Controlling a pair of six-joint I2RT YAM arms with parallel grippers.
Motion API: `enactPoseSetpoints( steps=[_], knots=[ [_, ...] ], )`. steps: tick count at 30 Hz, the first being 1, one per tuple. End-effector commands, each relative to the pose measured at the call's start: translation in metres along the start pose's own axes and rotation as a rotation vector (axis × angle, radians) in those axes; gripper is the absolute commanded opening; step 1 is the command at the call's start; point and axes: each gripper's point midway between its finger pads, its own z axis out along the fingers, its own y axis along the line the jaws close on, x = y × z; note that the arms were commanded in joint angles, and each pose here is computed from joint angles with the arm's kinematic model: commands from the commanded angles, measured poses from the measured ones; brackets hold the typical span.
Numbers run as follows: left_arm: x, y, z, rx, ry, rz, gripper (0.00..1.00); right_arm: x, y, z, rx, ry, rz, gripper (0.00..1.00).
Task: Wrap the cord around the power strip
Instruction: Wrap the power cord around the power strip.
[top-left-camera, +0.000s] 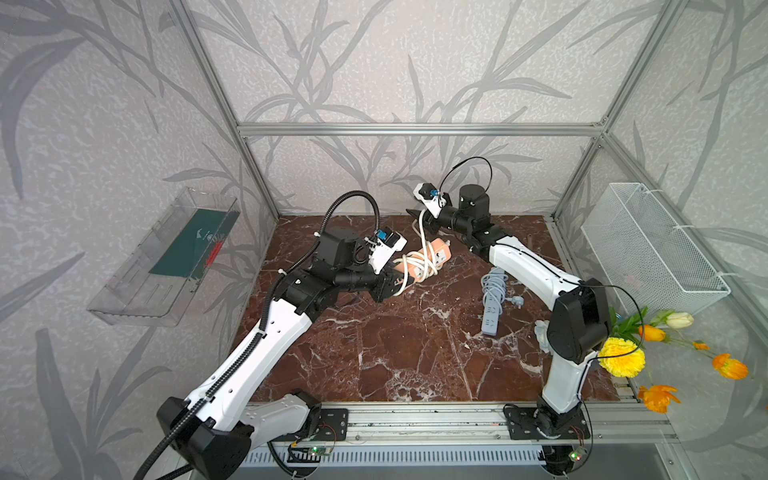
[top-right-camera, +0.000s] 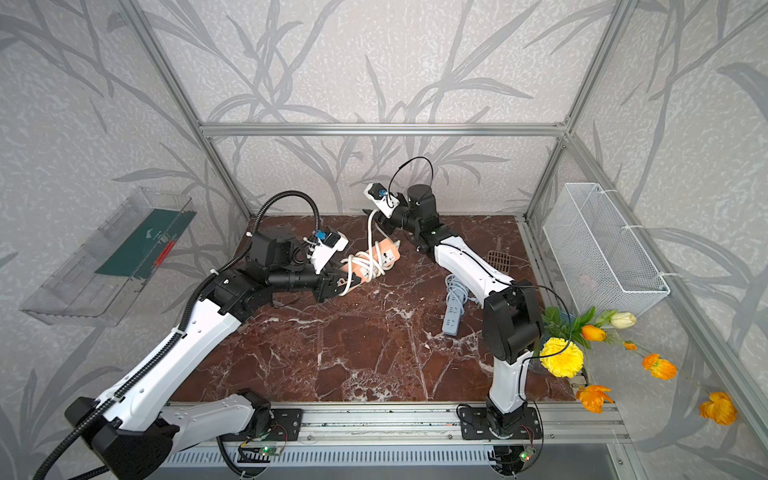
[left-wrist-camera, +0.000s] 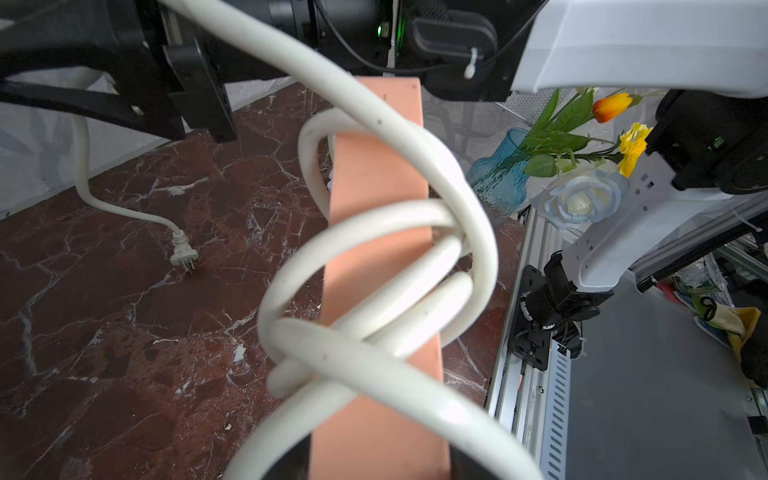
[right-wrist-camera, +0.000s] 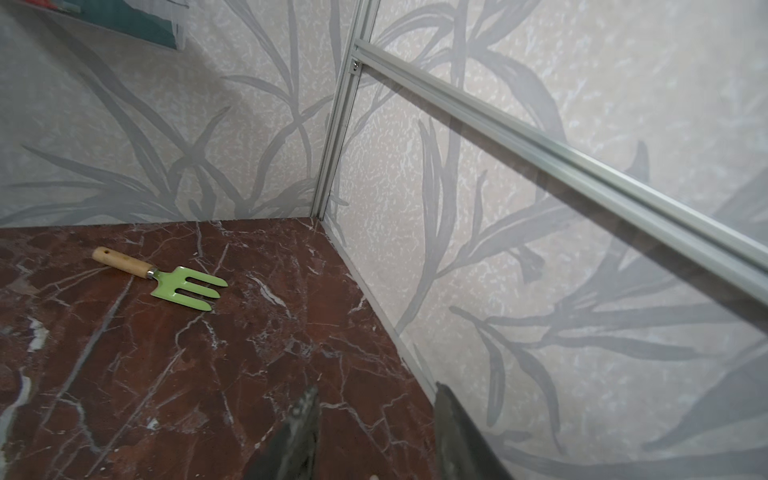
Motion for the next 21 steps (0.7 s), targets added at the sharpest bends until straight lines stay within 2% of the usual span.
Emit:
enactPoseSetpoints(
  steps=[1, 5, 10, 17, 19, 21],
  knots=[
    [-0.051, -0.034, -0.025, 0.086, -0.172, 0.131, 0.00, -0.012, 0.000, 0.004, -0.022, -0.122, 0.154, 0.47],
    [-0.070, -0.041, -0.033, 0.097, -0.230, 0.148, 0.00, -0.009, -0.002, 0.010, 0.008, -0.180, 0.250, 0.51],
    [-0.096, -0.046, -0.044, 0.095, -0.310, 0.168, 0.00, 0.015, -0.002, 0.025, 0.100, -0.192, 0.334, 0.53],
    [-0.118, -0.041, -0.053, 0.038, -0.387, 0.193, 0.00, 0.072, 0.017, 0.050, 0.185, -0.094, 0.371, 0.54],
    [-0.121, -0.032, -0.051, -0.008, -0.405, 0.186, 0.00, 0.087, 0.027, 0.055, 0.188, -0.066, 0.397, 0.48],
    [-0.126, -0.017, -0.051, -0.076, -0.426, 0.177, 0.00, 0.104, 0.039, 0.056, 0.191, -0.037, 0.433, 0.34]
  ],
)
